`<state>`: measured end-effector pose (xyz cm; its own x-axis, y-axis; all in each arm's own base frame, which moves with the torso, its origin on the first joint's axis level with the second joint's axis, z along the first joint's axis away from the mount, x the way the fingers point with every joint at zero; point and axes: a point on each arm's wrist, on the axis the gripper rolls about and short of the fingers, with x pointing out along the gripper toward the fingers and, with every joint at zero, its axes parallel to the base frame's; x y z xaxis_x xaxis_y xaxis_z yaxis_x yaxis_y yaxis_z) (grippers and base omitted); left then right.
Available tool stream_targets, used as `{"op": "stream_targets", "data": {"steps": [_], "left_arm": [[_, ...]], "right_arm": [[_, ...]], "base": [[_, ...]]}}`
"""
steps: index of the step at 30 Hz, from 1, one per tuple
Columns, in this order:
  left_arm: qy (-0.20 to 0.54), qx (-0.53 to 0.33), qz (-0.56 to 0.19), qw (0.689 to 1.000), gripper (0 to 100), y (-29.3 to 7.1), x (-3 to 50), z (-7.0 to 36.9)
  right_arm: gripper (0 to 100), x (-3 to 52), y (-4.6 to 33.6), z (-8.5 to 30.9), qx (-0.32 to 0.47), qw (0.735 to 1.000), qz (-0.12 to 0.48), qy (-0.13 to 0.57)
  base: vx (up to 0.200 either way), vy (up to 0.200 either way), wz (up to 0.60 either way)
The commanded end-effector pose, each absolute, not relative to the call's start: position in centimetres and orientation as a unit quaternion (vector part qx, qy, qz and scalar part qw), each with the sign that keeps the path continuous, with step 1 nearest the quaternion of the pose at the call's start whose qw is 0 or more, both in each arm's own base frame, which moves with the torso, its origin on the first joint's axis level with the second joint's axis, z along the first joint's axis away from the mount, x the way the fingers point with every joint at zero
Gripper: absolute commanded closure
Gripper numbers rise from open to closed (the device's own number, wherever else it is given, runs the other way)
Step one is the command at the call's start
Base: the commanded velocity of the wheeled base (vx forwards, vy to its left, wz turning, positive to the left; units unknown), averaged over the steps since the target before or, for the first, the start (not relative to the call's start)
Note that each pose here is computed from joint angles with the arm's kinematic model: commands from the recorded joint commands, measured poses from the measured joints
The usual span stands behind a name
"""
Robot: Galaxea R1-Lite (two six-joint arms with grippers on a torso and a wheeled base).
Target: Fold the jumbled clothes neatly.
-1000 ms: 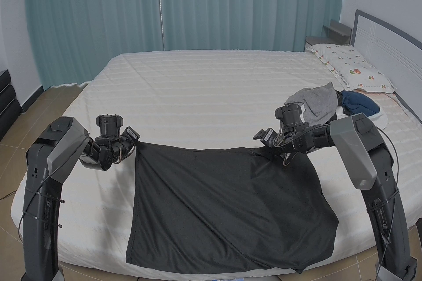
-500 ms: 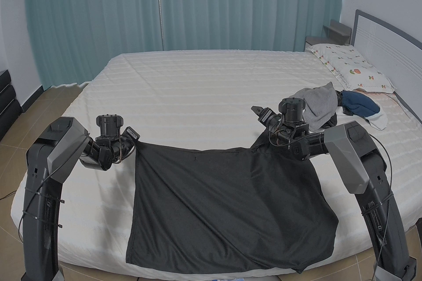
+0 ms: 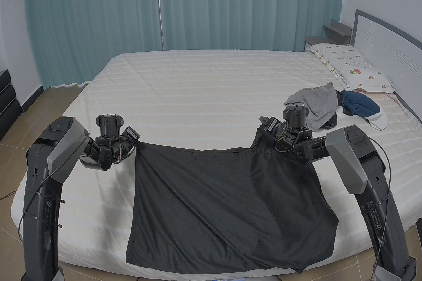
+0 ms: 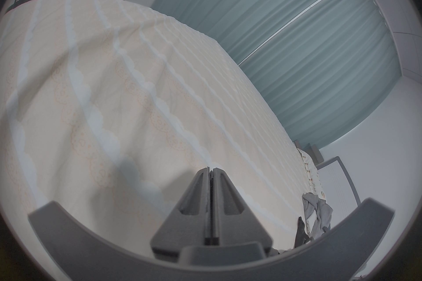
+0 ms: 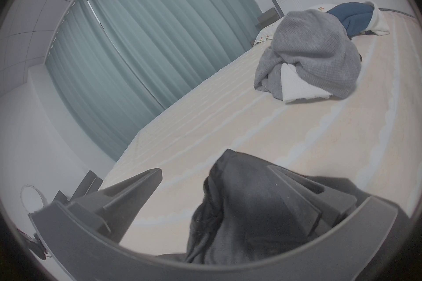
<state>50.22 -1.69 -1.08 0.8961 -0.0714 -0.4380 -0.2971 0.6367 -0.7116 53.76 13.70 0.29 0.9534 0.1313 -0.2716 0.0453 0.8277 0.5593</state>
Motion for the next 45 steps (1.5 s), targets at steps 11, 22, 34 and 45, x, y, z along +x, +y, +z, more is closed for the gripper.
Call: {"op": "stream_targets", "data": {"steps": [11, 22, 34, 45], "left_arm": [[0.218, -0.422, 0.067, 0.878, 100, -1.4, 50.3, -1.3], [0.215, -0.420, 0.074, 0.879, 100, -1.5, 50.3, -1.3], [0.217, -0.420, 0.074, 0.878, 100, -1.7, 50.2, -1.2], [0.217, -0.420, 0.074, 0.878, 100, -1.7, 50.3, -1.3]], "right_arm": [[0, 51.9, 5.4, 2.6, 0.289, 0.933, -0.011, 0.214], [0, 50.6, 3.4, -0.1, 0.303, 0.915, 0.004, 0.267], [0, 51.9, 4.4, -2.7, 0.304, 0.915, 0.018, 0.264], [0, 52.5, 4.9, -3.5, 0.303, 0.916, 0.021, 0.260]], "base": [[0.000, 0.000, 0.00], [0.000, 0.000, 0.00], [0.000, 0.000, 0.00], [0.000, 0.000, 0.00]]}}
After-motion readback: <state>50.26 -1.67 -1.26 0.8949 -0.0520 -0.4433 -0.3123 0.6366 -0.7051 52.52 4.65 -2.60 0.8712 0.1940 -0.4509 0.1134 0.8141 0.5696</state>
